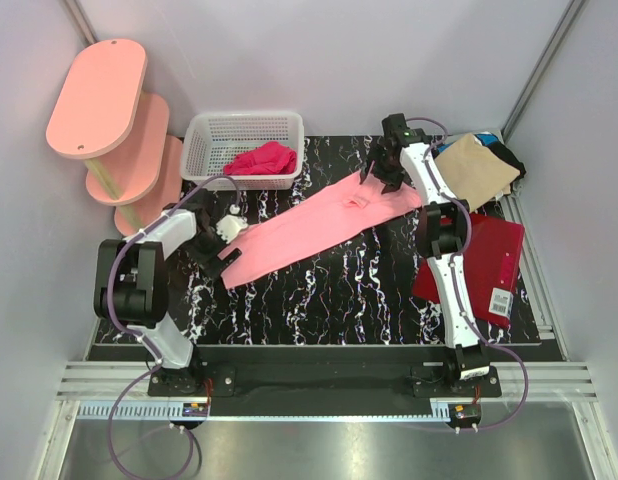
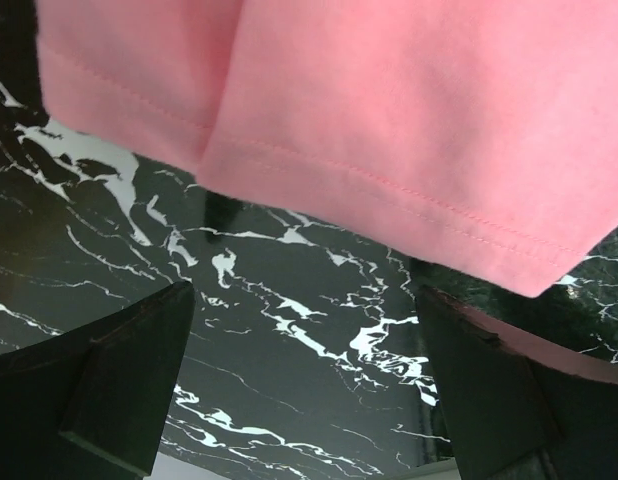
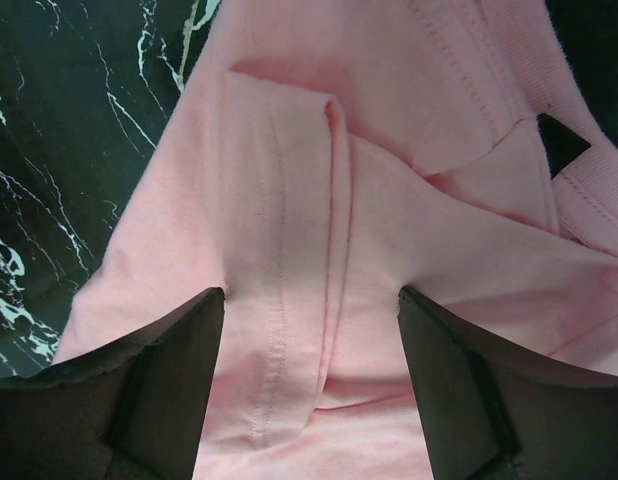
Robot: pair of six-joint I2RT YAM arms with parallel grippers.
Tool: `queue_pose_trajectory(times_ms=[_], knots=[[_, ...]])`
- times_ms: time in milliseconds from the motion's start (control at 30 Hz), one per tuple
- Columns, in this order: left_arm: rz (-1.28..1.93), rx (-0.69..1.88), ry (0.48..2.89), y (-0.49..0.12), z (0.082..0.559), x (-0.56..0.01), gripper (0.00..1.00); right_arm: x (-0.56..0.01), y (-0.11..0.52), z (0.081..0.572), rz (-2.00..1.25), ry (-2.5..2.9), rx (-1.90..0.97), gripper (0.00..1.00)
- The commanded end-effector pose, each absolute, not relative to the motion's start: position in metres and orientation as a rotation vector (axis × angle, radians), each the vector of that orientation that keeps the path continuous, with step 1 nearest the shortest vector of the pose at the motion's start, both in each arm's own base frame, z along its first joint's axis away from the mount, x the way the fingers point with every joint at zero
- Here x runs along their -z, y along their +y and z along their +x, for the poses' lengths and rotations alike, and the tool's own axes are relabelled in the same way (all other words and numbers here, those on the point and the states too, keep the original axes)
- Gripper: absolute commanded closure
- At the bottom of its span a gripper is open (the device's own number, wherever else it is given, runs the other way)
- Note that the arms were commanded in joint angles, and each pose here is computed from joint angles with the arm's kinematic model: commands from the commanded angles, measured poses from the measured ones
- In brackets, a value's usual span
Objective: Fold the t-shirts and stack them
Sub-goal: Rotate the tshirt 30 degrees
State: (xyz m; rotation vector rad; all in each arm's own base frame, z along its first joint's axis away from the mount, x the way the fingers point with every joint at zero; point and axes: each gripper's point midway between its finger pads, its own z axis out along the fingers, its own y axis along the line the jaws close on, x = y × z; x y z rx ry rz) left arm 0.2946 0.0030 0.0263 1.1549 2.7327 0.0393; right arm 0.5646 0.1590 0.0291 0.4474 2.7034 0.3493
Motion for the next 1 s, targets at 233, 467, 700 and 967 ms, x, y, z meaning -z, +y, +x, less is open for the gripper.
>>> queue_pose_trajectory(times_ms=[233, 467, 700, 967], knots=[[1.134, -0.004, 2.567, -0.034, 0.312, -0.072, 0.01, -0.042, 0.173, 0.563, 0.317, 2.698, -0.489, 0.20], [1.135, 0.048, 2.489, -0.055, 0.329, -0.094, 0.01, -0.075, 0.182, 0.578, 0.260, 2.601, -0.547, 0.16], [1.173, 0.003, 2.588, -0.052, 0.354, -0.052, 0.01, -0.171, 0.183, 0.575, 0.203, 2.433, -0.549, 0.14], [1.206, -0.117, 2.683, -0.039, 0.359, -0.018, 0.01, -0.171, 0.174, 0.544, 0.262, 2.483, -0.476, 0.14]])
